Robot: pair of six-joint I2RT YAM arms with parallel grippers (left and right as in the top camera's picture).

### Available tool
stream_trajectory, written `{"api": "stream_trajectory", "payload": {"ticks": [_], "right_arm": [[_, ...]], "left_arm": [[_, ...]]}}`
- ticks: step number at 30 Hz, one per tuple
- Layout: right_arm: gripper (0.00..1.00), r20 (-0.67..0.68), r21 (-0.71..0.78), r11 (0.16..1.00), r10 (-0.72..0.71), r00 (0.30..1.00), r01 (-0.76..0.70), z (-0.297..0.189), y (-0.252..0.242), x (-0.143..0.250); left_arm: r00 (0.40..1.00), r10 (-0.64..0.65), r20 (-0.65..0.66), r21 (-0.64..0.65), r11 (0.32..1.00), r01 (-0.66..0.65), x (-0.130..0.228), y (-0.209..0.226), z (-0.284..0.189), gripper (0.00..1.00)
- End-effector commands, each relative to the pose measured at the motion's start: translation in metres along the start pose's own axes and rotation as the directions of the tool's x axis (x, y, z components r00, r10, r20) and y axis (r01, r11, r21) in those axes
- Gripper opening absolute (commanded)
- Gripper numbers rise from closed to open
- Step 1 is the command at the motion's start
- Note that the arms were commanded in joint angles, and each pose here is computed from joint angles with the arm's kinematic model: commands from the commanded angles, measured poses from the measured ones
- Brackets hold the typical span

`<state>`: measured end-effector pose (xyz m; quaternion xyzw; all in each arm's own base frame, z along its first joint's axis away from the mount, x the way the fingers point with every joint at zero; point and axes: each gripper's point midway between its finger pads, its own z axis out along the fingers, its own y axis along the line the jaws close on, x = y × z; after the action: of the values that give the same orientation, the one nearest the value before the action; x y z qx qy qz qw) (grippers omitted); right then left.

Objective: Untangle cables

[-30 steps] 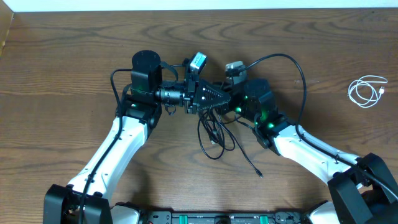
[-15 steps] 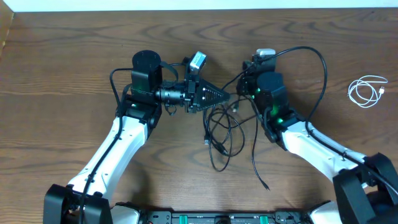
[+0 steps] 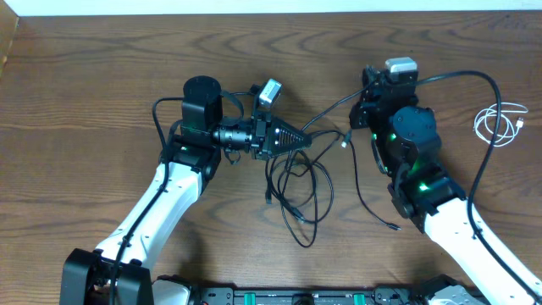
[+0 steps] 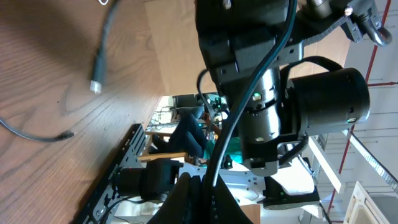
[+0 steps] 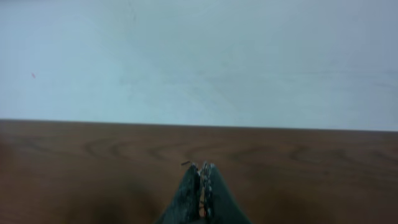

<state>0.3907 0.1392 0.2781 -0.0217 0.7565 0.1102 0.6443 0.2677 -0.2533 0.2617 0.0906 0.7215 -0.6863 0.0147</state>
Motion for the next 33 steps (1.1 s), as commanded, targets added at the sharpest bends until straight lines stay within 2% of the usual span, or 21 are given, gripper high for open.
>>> {"api": "stream_trajectory", "payload": {"ticks": [1, 6, 12, 17, 23, 25, 33], "right_arm": [[0.01, -0.016, 0.075, 0.997, -0.025, 1.000, 0.026, -0.009, -0.018, -0.002], [0.01, -0.126, 0.158, 0.987, -0.015, 0.992, 0.035, -0.014, -0.040, 0.025], [0.01, -0.307, 0.256, 0.967, 0.098, 0.947, -0.017, -0.027, -0.064, 0.074], [0.01, -0.430, 0.339, 0.939, 0.208, 0.878, -0.056, -0.047, -0.076, 0.112], [0.01, -0.572, 0.308, 0.949, 0.241, 0.784, -0.067, -0.065, -0.066, 0.145], [0.01, -0.592, 0.312, 0.948, 0.241, 0.769, -0.057, -0.069, -0.067, 0.150], [0.01, -0.650, 0.304, 0.951, 0.242, 0.721, -0.045, -0.081, -0.065, 0.163]], "left_arm": [[1.000, 0.025, -0.013, 0.006, 1.000, -0.025, 0.005, -0.001, -0.001, 0.07], [0.999, 0.053, -0.013, 0.006, 0.999, -0.053, 0.005, 0.000, -0.001, 0.07], [0.999, 0.040, -0.016, 0.000, 0.999, -0.040, 0.007, 0.003, -0.001, 0.08], [0.999, 0.042, -0.016, 0.000, 0.999, -0.042, 0.007, 0.003, -0.001, 0.08], [0.999, 0.048, -0.023, 0.001, 0.999, -0.048, 0.008, 0.003, 0.001, 0.09], [0.996, 0.076, -0.038, 0.005, 0.997, -0.075, 0.012, 0.002, 0.005, 0.17], [0.988, 0.115, -0.106, 0.024, 0.993, -0.114, 0.029, 0.000, 0.025, 0.61]]}}
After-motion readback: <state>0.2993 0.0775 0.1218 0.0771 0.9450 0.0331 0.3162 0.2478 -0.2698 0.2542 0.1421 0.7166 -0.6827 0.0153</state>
